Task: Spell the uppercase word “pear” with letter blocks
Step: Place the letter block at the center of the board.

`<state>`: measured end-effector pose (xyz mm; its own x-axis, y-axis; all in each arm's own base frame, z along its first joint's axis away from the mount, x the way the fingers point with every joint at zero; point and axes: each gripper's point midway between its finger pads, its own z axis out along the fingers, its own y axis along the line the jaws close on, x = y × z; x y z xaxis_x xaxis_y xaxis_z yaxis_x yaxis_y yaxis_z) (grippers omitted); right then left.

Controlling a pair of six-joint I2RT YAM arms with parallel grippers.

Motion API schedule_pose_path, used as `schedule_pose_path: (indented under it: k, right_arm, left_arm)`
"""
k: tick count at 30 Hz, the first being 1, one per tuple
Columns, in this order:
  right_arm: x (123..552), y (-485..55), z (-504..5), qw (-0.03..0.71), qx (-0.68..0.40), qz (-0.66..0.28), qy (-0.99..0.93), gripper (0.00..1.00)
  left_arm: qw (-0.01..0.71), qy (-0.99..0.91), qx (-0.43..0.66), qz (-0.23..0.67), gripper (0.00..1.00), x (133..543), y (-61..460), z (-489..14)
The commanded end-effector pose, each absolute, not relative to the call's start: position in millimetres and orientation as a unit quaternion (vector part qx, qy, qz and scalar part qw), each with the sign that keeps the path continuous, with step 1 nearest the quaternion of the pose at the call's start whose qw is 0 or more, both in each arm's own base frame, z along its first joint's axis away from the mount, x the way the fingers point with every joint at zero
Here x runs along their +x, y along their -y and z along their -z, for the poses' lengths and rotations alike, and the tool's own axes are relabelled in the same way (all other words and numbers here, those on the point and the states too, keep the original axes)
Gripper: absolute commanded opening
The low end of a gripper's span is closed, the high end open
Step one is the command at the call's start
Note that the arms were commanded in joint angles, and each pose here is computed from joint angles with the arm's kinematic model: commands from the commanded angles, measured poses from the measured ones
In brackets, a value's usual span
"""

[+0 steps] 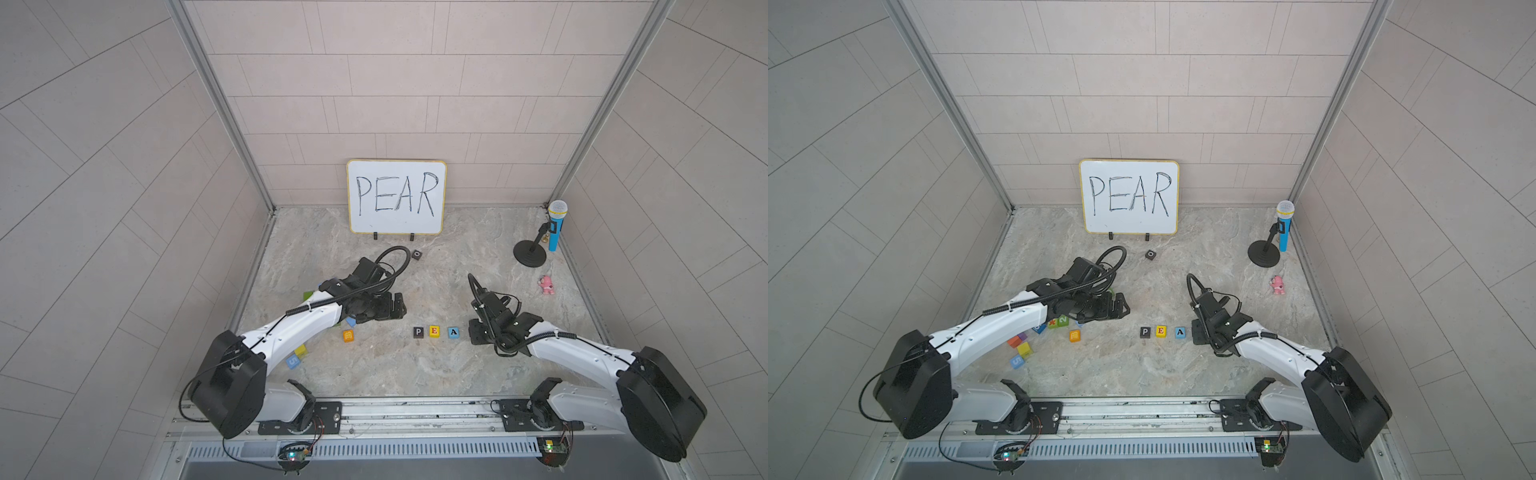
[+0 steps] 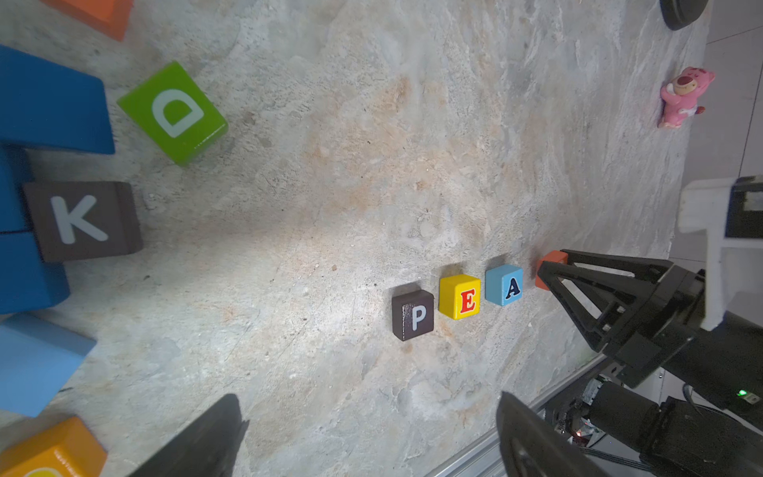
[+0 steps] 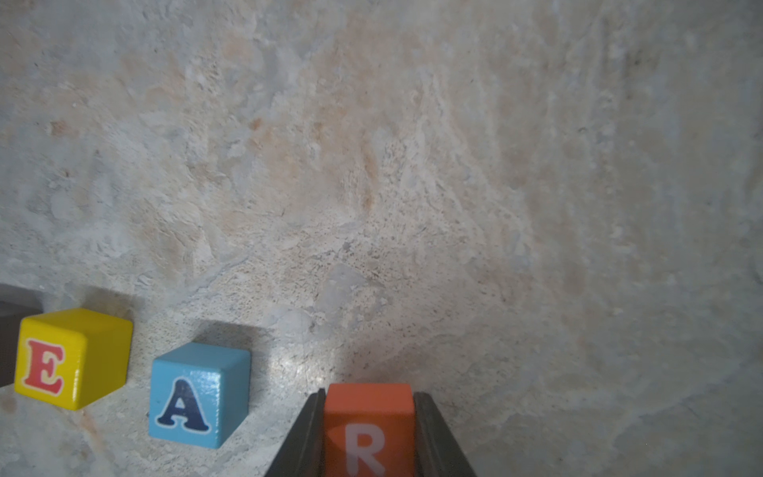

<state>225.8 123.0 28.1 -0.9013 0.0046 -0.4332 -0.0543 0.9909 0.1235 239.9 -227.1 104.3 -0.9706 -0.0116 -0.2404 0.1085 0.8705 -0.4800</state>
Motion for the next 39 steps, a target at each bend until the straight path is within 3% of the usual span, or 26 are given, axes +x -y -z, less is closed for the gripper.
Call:
schedule_pose_path:
  k: [1,39]
  right_arm:
    - [231.9,-126.2,-32.3,0.235,0.002,-0.067,-0.97,0.24]
    - [235.9,-127.5,-24.3,0.241,0.022,-0.057,-0.969,0.24]
  left_arm:
    - [0.123,-0.957,0.032,0.261,1.0,243.7,233.2,-108.5]
    - [0.122,-0.956,0.035,0.263,1.0,247.1,236.8,-107.6]
